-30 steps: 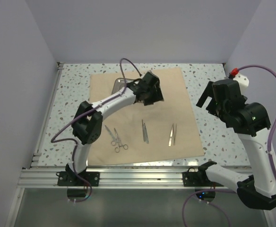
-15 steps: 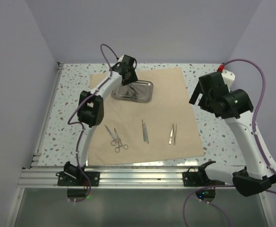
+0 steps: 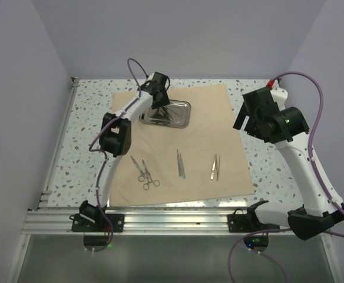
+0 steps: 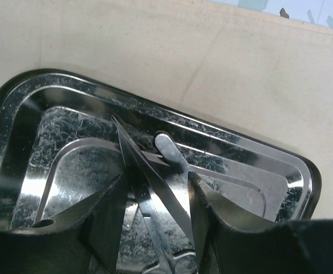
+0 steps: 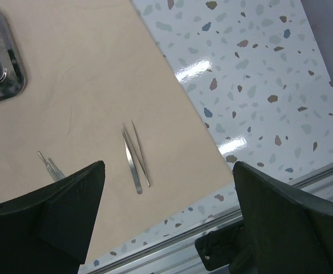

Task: Open and lay out the surgical kit
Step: Pick up the medical item from the container.

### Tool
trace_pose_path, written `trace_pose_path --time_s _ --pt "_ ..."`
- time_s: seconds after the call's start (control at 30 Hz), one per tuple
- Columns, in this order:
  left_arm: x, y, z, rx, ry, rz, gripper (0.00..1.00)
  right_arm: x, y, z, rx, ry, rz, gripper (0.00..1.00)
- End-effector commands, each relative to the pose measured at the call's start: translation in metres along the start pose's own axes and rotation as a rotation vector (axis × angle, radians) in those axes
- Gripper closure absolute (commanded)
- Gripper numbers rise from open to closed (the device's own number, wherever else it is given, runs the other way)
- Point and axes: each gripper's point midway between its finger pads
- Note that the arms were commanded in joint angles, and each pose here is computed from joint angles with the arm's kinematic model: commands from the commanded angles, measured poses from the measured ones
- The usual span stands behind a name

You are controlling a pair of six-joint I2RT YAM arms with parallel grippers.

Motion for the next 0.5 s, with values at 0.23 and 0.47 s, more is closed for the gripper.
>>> trace_pose_path --time_s 0.23,0.47 --pt "-0.034 0.013 0.015 0.008 0.017 -0.041 0.86 0.005 -0.014 -0.038 0.099 -0.129 0.049 0.02" --pt "-0.029 0.012 0.020 0.002 0.011 -0.024 1.00 0.003 -0.012 -0.035 0.107 -0.122 0.046 0.02"
Point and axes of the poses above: each gripper's point midway between its finger pads, its own x axis back along the fingers, its own z axis along the line the jaws close on, y = z × x, and after that the axes turned 9 degrees about -x, right-handed
